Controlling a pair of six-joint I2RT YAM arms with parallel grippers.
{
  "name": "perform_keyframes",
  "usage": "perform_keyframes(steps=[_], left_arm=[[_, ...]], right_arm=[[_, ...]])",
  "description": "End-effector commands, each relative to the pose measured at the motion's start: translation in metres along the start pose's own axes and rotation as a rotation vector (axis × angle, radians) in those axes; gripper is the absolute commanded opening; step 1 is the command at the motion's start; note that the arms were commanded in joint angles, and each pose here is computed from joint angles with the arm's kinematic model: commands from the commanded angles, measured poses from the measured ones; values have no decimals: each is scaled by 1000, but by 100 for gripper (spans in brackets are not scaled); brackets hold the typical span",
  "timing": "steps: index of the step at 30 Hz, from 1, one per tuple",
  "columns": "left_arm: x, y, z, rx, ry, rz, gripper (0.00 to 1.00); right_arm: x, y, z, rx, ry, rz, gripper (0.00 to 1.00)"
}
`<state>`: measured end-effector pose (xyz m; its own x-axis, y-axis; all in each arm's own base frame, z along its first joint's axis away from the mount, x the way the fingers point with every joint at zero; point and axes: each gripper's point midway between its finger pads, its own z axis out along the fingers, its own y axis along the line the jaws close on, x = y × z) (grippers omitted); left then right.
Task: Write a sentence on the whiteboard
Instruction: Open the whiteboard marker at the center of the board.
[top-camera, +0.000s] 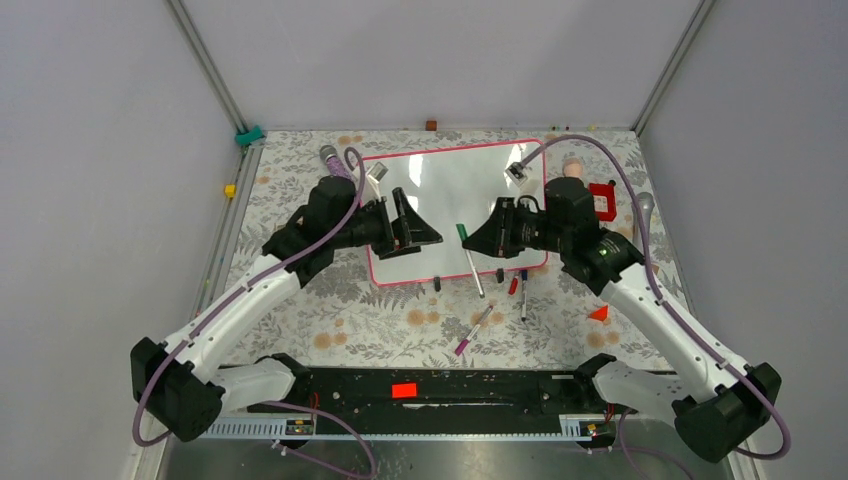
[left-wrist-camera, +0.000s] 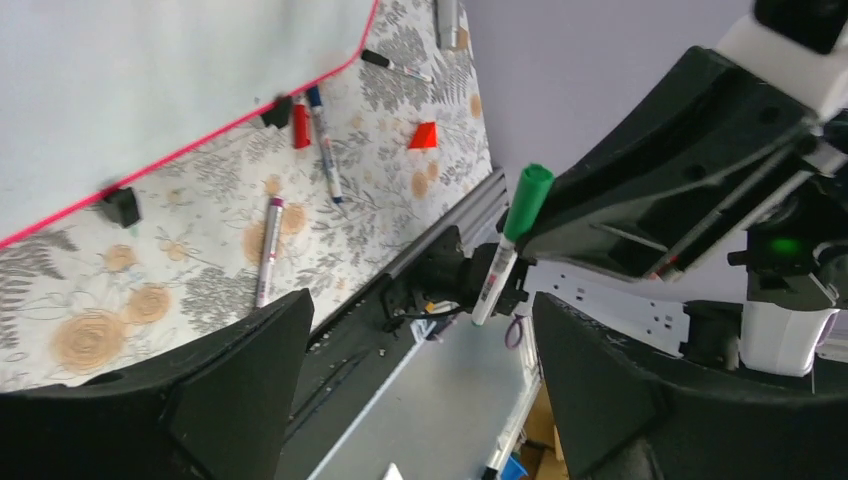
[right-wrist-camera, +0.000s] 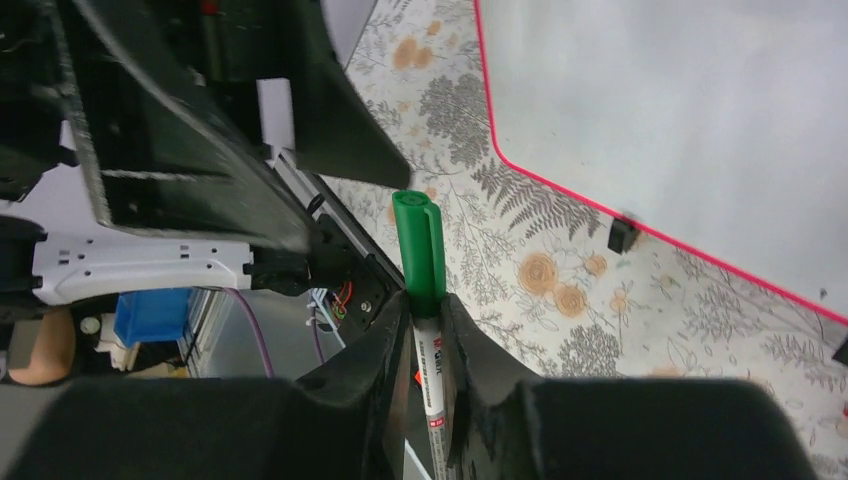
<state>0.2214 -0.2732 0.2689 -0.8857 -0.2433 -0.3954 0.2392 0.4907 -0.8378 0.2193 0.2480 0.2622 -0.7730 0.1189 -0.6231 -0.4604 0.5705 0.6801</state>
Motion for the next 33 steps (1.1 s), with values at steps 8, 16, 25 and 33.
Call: perform_keyframes(steps=[8,16,25,33], left_arm=[[0,-45,17,101,32,-87,79],[-6,-52,25,125,17,-127,59],[5,-57,39,114,55,-145,26],[2,-48,39,77,19,-163,0]], right_arm=[[-4,43,16,-68,68,-167,0],[6,50,17,-93,95,-189,0],[3,48,16,-75,83,-199,0],[-7,39,8,3,16,-191,31]])
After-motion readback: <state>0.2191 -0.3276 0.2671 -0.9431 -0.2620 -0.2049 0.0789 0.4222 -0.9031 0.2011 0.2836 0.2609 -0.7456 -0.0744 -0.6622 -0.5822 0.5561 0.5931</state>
